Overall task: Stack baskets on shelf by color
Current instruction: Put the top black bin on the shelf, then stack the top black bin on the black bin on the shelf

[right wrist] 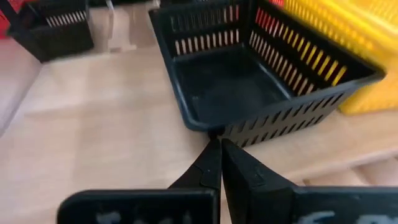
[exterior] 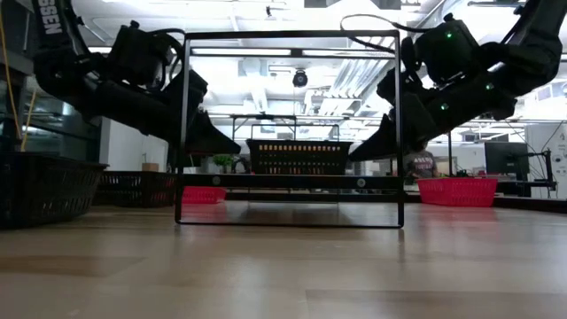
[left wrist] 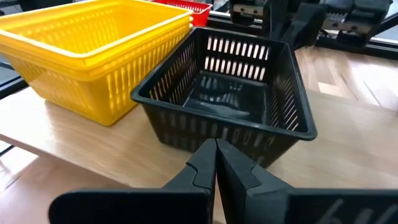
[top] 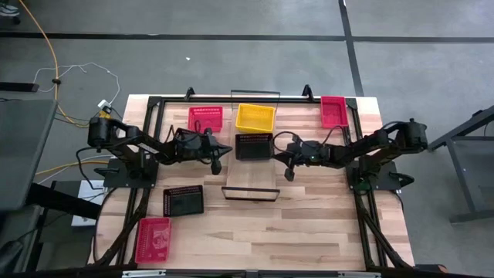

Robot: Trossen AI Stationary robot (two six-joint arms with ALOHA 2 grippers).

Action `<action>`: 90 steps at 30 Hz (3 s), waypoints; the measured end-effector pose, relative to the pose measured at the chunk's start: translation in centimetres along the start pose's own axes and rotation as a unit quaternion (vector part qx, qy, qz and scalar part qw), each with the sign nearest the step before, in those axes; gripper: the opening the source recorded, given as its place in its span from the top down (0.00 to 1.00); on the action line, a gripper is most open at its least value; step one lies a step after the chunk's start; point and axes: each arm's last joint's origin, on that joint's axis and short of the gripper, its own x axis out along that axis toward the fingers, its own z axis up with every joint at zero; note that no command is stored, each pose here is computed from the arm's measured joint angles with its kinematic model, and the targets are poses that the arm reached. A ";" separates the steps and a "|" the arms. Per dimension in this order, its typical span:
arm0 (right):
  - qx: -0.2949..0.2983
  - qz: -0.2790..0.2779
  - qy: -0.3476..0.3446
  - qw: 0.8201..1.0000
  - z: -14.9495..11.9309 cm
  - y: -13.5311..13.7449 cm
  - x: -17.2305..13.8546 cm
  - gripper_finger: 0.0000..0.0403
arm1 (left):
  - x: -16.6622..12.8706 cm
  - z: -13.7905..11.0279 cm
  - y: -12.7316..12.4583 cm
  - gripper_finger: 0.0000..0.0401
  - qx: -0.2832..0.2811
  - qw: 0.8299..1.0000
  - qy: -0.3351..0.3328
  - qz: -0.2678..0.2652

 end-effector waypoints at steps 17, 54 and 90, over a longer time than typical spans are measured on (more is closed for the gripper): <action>0.003 0.004 -0.020 1.000 0.4 0.0 0.0 1.00 | 0.0 0.0 0.2 1.00 0.013 1.000 -0.003 0.028; -0.032 -0.051 -0.063 0.996 4.6 -0.7 -9.3 1.00 | -8.0 2.9 -0.1 1.00 0.033 0.981 -0.188 -0.031; -0.033 -0.066 -0.061 0.995 4.5 -0.9 -9.5 1.00 | -5.9 6.4 0.7 0.75 0.005 0.995 -0.027 0.099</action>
